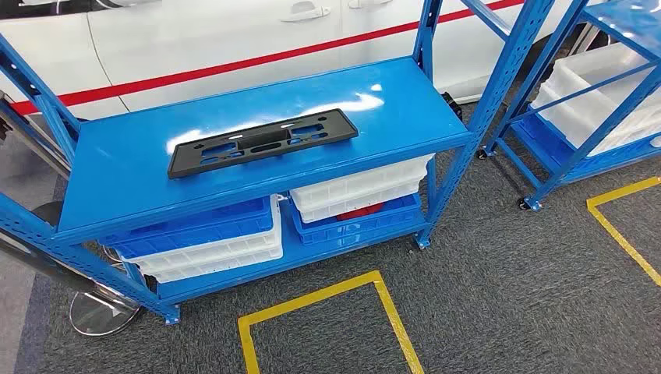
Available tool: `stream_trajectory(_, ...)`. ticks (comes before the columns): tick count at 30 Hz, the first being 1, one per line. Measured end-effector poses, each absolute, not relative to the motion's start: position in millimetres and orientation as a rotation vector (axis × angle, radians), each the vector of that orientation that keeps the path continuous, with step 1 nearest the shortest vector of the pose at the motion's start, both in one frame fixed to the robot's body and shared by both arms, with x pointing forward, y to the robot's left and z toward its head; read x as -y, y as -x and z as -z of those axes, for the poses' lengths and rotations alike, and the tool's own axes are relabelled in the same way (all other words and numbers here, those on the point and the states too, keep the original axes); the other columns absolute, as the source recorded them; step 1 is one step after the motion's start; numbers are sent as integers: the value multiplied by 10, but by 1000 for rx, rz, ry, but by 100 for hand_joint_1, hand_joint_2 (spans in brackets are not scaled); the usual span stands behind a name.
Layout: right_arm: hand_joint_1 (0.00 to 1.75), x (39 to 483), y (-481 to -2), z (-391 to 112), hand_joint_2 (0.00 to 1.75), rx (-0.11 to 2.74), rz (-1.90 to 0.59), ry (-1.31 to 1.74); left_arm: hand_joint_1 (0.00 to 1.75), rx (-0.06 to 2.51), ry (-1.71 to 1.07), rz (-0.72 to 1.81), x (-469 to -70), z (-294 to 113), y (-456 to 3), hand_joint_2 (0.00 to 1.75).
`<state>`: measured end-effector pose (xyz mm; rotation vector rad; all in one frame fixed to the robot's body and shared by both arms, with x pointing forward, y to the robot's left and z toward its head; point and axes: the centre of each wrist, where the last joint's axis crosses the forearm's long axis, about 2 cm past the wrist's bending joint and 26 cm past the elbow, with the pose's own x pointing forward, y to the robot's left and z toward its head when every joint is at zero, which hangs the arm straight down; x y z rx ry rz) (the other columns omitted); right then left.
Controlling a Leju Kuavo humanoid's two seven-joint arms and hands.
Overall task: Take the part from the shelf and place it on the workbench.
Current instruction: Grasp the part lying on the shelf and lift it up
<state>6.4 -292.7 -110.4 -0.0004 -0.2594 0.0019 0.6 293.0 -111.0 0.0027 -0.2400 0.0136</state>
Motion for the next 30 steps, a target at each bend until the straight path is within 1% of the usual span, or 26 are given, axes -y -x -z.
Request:
stream_trajectory(9,0,2927,-66,1104,175,259,-2,2,0,240,-4,-14,-2930,1110,-10,175)
stream_trajectory(10,0,2924,-73,1104,175,258,-3,4,0,241,-7,-14,-2929,1110,-23,131)
stream_trajectory(13,0,2887,-130,1105,44,239,-10,30,0,236,-34,-15,-2916,1108,-100,0)
stream_trajectory(14,0,2871,-158,1105,44,230,-11,43,0,231,-47,-16,-2909,1108,-130,0)
stream_trajectory(17,0,2832,-241,1104,175,210,-6,92,0,216,-90,-24,-2885,1106,-227,0)
stream_trajectory(23,0,2781,-384,1096,175,254,79,189,0,176,-172,-38,-2834,1101,-358,0)
stream_trajectory(30,0,2777,-749,1044,175,493,219,223,0,149,-235,-49,-2798,1094,-452,0)
